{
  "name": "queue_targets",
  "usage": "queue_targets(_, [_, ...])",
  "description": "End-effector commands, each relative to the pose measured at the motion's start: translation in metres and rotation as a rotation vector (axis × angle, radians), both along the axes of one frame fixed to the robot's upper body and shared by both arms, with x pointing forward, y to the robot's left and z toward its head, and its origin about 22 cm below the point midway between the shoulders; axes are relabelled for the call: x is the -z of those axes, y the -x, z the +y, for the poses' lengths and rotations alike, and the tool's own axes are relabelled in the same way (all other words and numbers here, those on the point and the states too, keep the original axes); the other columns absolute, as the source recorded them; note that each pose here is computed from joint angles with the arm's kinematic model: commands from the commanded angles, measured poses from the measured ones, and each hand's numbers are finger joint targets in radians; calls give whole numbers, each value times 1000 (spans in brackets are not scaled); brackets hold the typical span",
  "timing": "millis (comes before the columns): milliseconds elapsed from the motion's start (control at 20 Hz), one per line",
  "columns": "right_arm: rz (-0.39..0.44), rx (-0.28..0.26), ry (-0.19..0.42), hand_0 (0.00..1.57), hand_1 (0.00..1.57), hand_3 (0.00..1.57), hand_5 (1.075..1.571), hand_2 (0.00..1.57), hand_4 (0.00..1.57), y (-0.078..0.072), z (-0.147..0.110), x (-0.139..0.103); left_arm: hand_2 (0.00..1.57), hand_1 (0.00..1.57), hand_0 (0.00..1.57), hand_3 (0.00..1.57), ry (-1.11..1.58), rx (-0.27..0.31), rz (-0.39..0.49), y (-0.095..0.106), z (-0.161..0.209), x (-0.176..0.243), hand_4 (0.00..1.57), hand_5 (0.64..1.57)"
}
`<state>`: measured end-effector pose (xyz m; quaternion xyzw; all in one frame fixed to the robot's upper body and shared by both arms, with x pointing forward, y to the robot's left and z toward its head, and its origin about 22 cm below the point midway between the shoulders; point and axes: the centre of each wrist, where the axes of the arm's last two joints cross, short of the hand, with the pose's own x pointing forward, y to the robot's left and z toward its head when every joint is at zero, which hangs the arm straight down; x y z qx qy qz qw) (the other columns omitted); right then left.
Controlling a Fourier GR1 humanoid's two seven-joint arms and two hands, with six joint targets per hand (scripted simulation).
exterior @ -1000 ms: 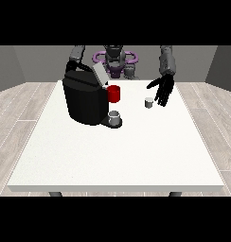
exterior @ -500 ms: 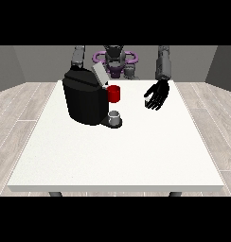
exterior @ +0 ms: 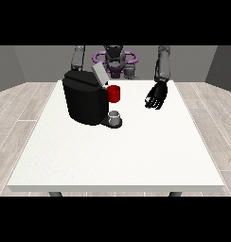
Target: Insert the coffee pod into the coffee machine and close the lid
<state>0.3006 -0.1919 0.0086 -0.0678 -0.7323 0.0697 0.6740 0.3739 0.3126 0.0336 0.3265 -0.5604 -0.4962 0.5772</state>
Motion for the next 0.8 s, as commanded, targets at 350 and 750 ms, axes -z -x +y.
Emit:
queue_targets(350, [50,8,-7,0,0,0,1571,0,0,1,-11,18,1050,909,909,956,-81,22,97,-9,16,5,411,1571])
queue_targets(750, [165,150,45,0,0,0,1571,0,0,5,-17,47,1423,1433,1433,1352,97,170,60,-22,-34,-7,489,1571])
